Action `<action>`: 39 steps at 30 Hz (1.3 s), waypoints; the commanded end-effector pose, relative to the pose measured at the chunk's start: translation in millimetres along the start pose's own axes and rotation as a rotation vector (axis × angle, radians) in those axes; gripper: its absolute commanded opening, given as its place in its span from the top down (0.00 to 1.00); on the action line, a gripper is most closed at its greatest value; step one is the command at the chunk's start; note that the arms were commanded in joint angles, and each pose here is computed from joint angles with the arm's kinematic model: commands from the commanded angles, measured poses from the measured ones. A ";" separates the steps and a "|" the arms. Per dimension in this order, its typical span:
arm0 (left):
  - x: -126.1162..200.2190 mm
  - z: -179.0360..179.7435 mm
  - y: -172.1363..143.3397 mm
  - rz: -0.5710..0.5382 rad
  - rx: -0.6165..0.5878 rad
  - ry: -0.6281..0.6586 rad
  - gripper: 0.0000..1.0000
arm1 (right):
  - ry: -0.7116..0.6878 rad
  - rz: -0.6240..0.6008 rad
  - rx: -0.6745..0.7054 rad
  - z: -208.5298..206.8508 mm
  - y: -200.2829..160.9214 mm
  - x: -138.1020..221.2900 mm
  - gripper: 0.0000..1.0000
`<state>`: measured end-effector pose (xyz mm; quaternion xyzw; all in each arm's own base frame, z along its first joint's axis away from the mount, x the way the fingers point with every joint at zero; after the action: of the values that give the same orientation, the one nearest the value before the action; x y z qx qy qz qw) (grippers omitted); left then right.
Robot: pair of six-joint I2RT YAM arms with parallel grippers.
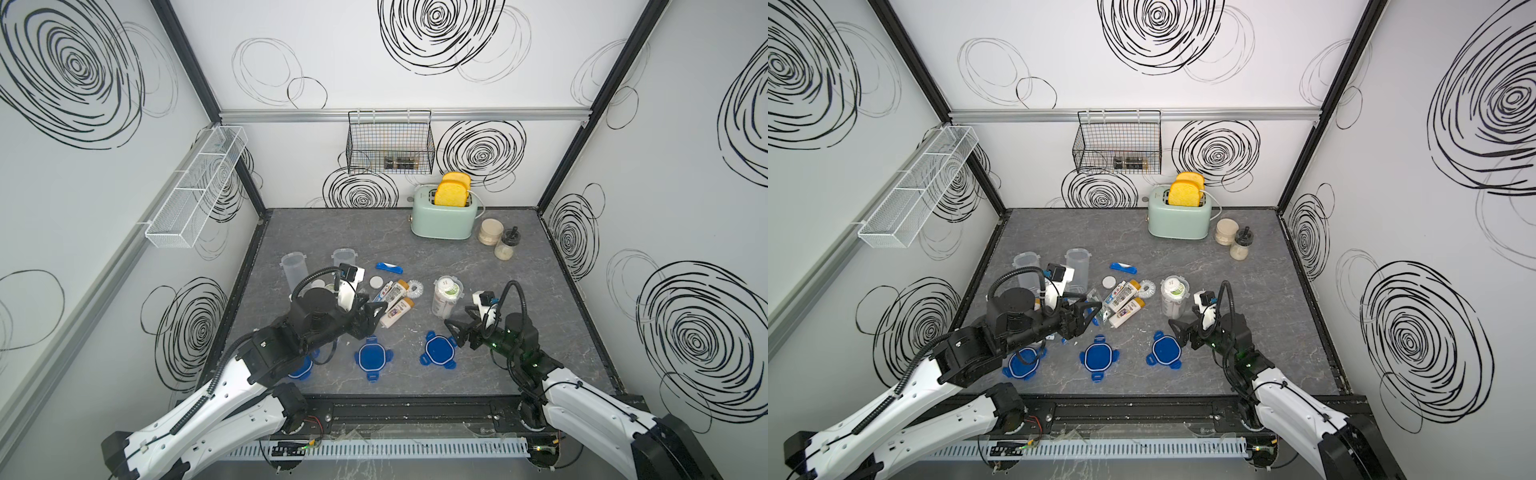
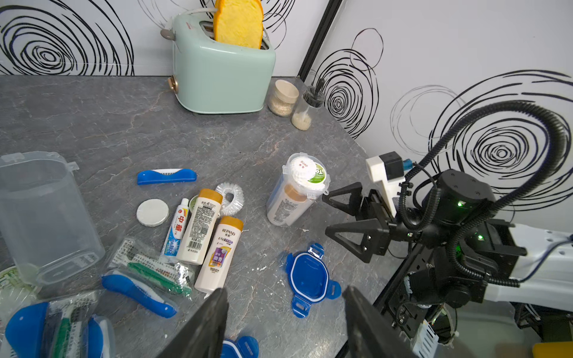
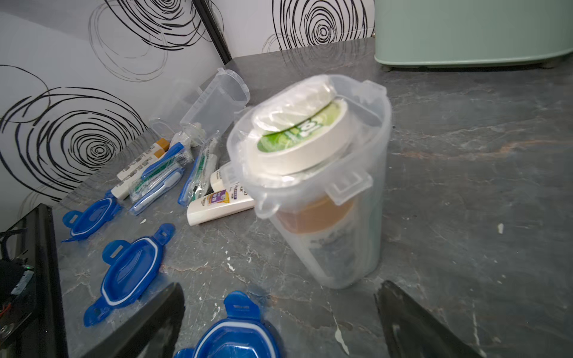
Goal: Take out toiletry kits
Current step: Pick up the container from the center of the board.
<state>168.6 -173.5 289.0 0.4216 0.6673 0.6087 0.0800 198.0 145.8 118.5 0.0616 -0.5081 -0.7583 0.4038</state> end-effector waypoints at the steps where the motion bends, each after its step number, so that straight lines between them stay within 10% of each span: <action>1: -0.5 0.2 -3.8 0.003 -0.007 -0.015 0.35 | 0.024 -0.109 0.087 8.4 26.2 -6.5 0.00; 39: -3.0 -3.0 -16.3 0.040 -0.038 -0.068 0.32 | 0.002 -0.370 0.267 -2.9 23.5 -65.2 0.02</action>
<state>159.8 -175.9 274.7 0.4555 0.6455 0.6063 0.0908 243.7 177.2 63.2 0.0991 -0.6027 -0.7201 0.3293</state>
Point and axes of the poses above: each gripper's point midway between its finger pads, its own x axis back along the fingers, its own z axis along the line the jaws close on, y = z × x, the point moved 5 cm from there along x, back along the fingers, and after that the axes turned 10 degrees about -x, right-handed, at the moved point
